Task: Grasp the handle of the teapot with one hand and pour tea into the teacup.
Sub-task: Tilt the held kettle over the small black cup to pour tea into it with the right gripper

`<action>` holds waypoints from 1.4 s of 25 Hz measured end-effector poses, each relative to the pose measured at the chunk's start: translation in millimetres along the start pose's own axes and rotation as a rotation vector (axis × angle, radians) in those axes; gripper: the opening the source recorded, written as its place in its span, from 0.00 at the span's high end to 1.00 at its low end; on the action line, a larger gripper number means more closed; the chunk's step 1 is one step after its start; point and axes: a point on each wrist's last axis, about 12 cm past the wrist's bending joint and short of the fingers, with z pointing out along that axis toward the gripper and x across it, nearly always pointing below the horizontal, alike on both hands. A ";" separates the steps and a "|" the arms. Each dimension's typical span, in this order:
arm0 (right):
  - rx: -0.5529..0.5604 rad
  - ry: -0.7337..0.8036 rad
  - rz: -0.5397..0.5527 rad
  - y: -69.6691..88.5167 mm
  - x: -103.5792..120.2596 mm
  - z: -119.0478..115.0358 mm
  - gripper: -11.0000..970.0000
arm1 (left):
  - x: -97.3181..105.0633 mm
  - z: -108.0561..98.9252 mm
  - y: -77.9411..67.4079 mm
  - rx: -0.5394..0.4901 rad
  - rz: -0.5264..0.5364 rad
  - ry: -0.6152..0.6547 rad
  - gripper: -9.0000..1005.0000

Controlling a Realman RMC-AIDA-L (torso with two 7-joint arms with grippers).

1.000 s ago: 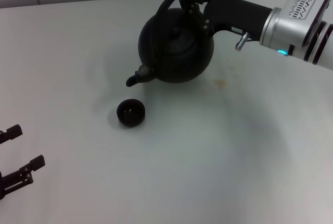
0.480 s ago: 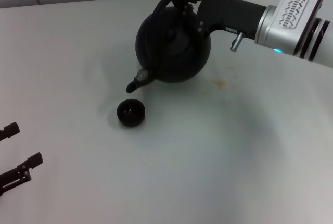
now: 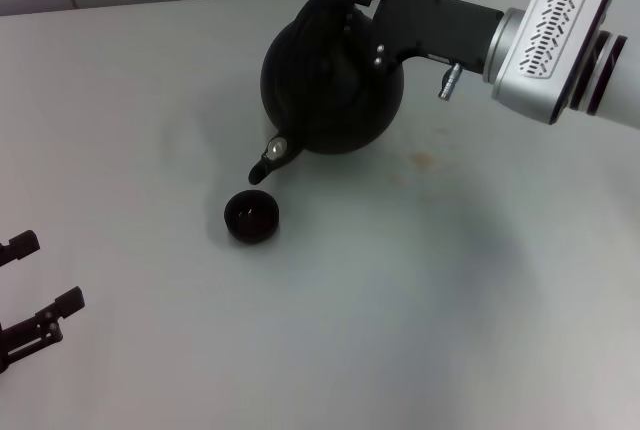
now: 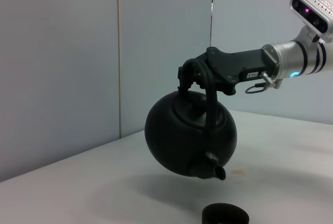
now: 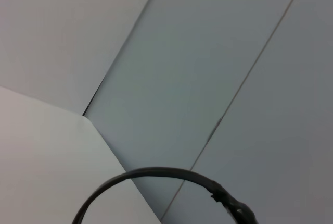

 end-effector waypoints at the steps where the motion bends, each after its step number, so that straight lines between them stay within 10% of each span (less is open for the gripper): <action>1: -0.002 0.000 -0.009 0.0 -0.3 0.6 0.91 | 0.1 0.1 0.0 -0.001 0.000 0.000 0.19; 35: -0.049 -0.008 -0.160 6.3 -4.0 8.7 0.91 | -1.7 4.8 2.9 -0.013 0.003 -0.009 0.19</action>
